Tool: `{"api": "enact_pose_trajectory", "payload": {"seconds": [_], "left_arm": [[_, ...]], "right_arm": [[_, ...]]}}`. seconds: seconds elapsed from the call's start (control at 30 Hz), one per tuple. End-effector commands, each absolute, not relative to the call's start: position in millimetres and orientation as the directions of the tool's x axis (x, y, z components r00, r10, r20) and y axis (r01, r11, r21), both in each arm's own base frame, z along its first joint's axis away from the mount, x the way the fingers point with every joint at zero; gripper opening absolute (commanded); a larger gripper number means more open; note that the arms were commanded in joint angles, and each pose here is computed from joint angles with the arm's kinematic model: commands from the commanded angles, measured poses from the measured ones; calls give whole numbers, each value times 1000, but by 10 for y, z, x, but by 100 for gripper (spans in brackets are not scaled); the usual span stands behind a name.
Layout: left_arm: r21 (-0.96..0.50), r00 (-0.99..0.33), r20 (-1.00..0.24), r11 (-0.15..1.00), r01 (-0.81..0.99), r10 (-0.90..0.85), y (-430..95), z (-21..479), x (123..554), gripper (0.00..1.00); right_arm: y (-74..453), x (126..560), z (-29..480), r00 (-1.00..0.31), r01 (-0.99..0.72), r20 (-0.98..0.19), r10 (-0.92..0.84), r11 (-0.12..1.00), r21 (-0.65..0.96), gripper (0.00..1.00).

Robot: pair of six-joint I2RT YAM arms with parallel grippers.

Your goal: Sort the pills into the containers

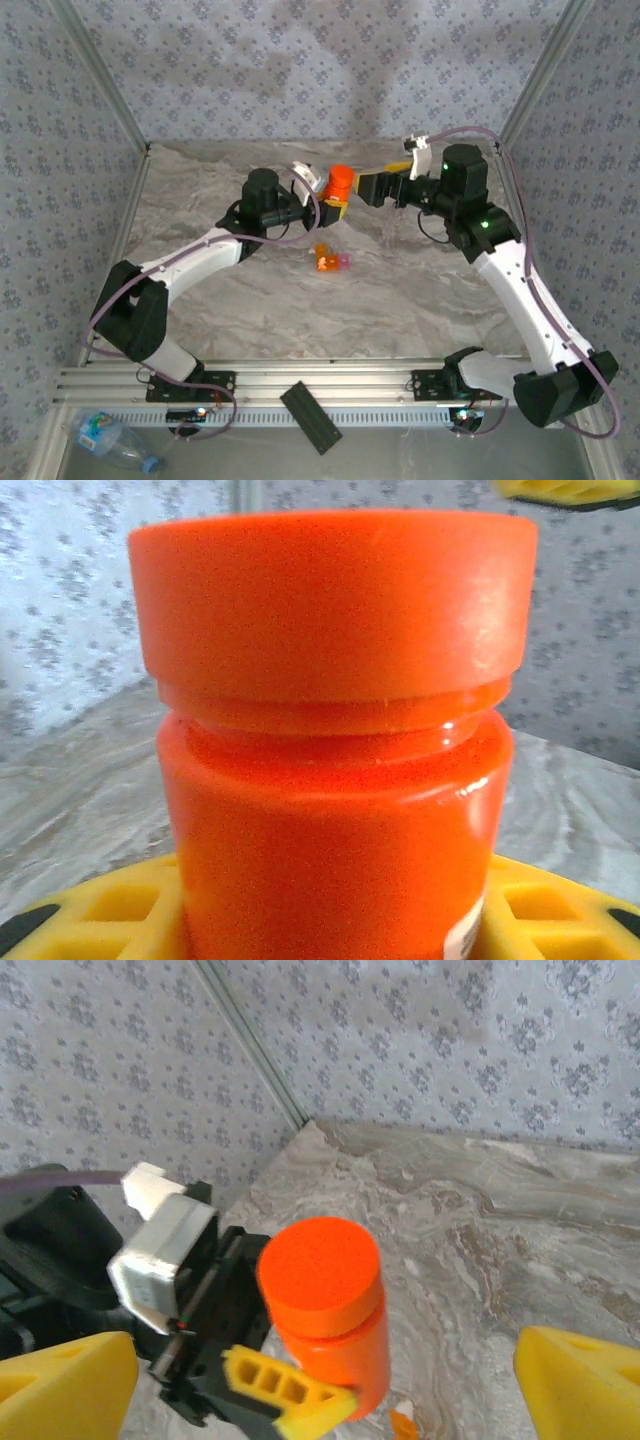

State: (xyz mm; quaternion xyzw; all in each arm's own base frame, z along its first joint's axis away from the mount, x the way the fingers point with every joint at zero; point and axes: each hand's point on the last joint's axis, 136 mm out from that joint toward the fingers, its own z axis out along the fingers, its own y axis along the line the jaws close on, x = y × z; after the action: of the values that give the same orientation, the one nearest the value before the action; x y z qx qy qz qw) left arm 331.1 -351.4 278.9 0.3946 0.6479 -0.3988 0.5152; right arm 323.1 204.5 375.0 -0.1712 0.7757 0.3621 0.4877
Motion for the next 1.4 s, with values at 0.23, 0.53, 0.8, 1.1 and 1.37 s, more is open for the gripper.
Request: {"api": "enact_pose_trajectory", "payload": {"seconds": [0.23, 0.53, 0.8, 1.1, 1.37], "left_arm": [[-150, -164, -979, 112, 982, 125, -3651, 3030, 2911, 0], [-150, -162, -979, 105, 983, 123, -3670, 3054, 2913, 0], [-145, -157, -980, 102, 984, 123, -3669, 3092, 2903, 0], [-138, -151, -981, 112, 984, 120, -3682, 3113, 2921, 0], [-69, -100, -990, 268, 961, 102, -3676, 3148, 3113, 0]], "right_arm": [[2306, 3196, 3663, -479, -738, -877, -48, 563, 372, 90], [2392, 3186, 3640, -494, -746, -868, -60, 541, 387, 84], [2478, 3174, 3592, -512, -753, -856, -79, 521, 402, 76], [2517, 3180, 3537, -533, -738, -843, -72, 526, 422, 42], [2662, 3351, 3124, -640, -575, -768, -21, 677, 460, 35]]}}
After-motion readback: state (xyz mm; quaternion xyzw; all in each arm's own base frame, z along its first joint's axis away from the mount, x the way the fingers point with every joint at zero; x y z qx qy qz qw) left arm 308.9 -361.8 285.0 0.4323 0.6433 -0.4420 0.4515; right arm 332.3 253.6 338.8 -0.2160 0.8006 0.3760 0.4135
